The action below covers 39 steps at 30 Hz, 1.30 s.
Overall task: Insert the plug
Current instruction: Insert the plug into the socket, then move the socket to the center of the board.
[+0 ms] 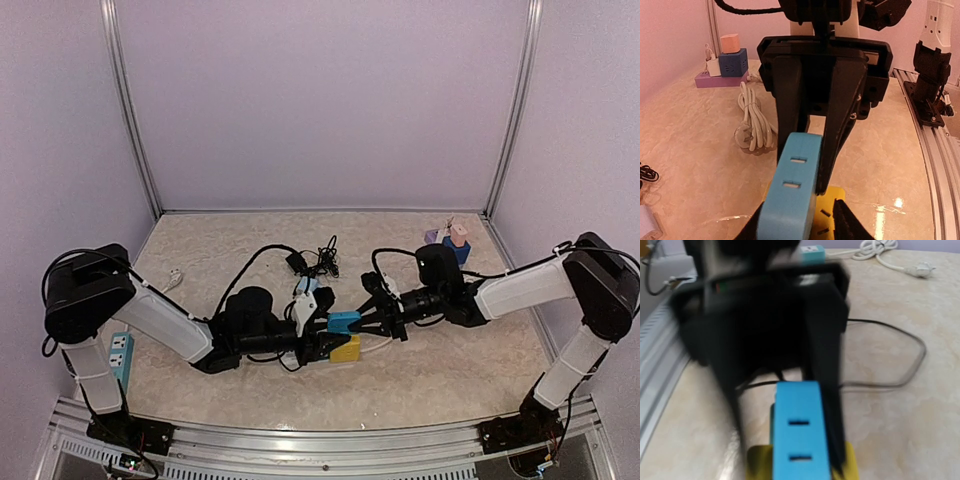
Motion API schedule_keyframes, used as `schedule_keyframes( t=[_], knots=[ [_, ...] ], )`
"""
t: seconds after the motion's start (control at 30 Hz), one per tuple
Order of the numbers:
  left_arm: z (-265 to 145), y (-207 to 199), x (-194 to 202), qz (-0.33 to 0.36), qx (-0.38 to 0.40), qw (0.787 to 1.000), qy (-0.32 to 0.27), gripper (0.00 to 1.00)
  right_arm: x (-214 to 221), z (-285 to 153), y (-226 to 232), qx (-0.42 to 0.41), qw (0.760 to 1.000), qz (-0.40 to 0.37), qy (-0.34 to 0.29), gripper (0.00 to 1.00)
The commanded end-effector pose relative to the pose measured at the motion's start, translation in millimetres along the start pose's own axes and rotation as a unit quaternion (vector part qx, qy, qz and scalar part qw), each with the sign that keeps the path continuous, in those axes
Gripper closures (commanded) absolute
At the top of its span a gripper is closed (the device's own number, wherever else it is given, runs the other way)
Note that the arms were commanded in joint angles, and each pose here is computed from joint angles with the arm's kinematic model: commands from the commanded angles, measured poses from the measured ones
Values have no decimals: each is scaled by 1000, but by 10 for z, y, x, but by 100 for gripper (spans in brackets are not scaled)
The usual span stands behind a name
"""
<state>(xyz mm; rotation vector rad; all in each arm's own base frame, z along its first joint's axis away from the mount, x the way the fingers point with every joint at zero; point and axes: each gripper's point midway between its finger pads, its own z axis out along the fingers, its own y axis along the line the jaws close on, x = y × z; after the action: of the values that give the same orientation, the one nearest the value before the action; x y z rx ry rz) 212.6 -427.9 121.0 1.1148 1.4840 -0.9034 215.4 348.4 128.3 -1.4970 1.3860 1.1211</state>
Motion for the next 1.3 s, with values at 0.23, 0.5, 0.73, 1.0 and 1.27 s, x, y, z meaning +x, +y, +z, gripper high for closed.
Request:
schedule_keyframes(
  t=[0.23,0.5,0.73,1.0,1.27],
  knots=[
    [-187,15,-454,82,-82,993,9,1,-291,55,65,70,996,-16,48,0],
    [-412,167,-1081,137,-119,983,33,1,-938,-157,-65,101,993,-13,57,0],
    [-946,372,-1712,90,-207,974,32,1,-1745,-586,-502,247,966,63,40,0],
    [-2609,841,-2121,-44,-422,905,38,1,-2225,-1012,-563,321,915,235,-66,0],
    [-4137,1021,-1431,-187,-607,773,-1,1,-1800,-584,-556,349,866,357,6,0]
  ],
)
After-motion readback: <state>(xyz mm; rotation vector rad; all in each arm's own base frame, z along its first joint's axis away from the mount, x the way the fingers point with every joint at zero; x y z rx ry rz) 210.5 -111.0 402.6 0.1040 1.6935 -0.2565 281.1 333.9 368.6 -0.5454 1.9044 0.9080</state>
